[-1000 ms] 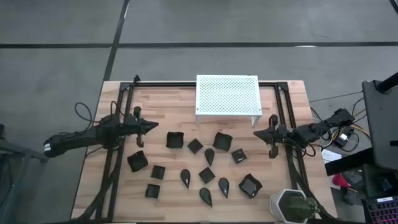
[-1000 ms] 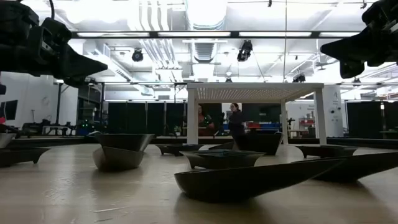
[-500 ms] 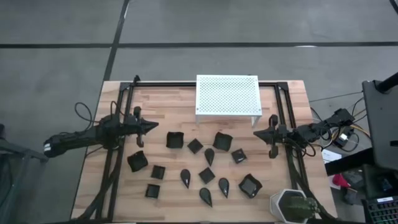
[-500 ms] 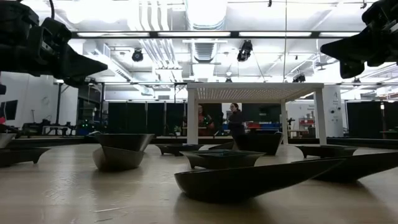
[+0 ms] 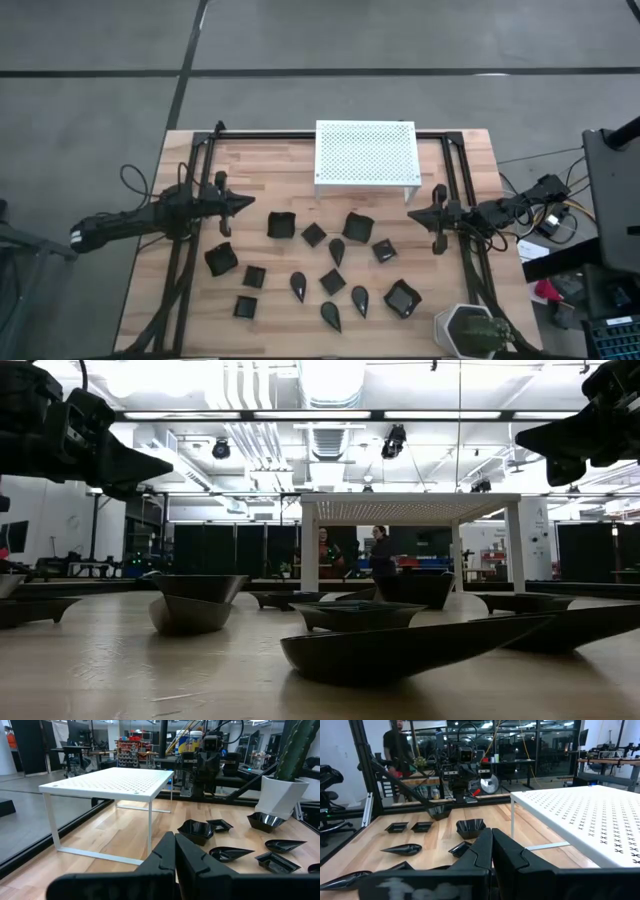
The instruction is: Pick & Place Mini shaped plates
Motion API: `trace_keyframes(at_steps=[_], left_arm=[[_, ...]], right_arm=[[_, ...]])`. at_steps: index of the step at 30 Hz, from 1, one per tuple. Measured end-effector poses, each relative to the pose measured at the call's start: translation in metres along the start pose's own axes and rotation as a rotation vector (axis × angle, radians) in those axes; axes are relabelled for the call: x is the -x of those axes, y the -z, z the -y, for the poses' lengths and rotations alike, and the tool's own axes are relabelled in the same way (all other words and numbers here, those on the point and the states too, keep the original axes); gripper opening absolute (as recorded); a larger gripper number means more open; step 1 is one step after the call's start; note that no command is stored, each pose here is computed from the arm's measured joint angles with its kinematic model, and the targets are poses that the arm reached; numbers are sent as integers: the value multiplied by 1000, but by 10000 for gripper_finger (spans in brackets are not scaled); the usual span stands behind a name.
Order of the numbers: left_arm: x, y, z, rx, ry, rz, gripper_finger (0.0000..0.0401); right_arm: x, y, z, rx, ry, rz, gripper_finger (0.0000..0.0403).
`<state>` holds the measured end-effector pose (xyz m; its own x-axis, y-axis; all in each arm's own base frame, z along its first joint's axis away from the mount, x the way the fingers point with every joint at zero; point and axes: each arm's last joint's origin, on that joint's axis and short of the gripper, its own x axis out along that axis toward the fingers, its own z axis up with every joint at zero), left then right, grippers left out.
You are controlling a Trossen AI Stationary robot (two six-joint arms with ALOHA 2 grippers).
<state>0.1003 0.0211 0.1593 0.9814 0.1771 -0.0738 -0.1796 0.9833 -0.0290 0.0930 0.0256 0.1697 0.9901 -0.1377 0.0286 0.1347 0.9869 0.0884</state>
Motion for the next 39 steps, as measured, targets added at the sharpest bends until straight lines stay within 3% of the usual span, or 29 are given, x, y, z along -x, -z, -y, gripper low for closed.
trace_keyframes(at_steps=[16, 29, 31, 35, 39], left_arm=[[0, 0, 0, 0, 0, 0, 0], [0, 0, 0, 0, 0, 0, 0], [0, 0, 0, 0, 0, 0, 0], [0, 0, 0, 0, 0, 2, 0], [0, -1, 0, 0, 0, 7, 0]], right_arm=[[0, -1, 0, -48, -2, 12, 8], [-2, 0, -3, -291, -51, -16, 8], [-3, 2, -3, -369, -16, -31, 9], [-9, 11, -5, -381, 21, -112, 17], [-14, 20, -6, -524, 112, -169, 46]])
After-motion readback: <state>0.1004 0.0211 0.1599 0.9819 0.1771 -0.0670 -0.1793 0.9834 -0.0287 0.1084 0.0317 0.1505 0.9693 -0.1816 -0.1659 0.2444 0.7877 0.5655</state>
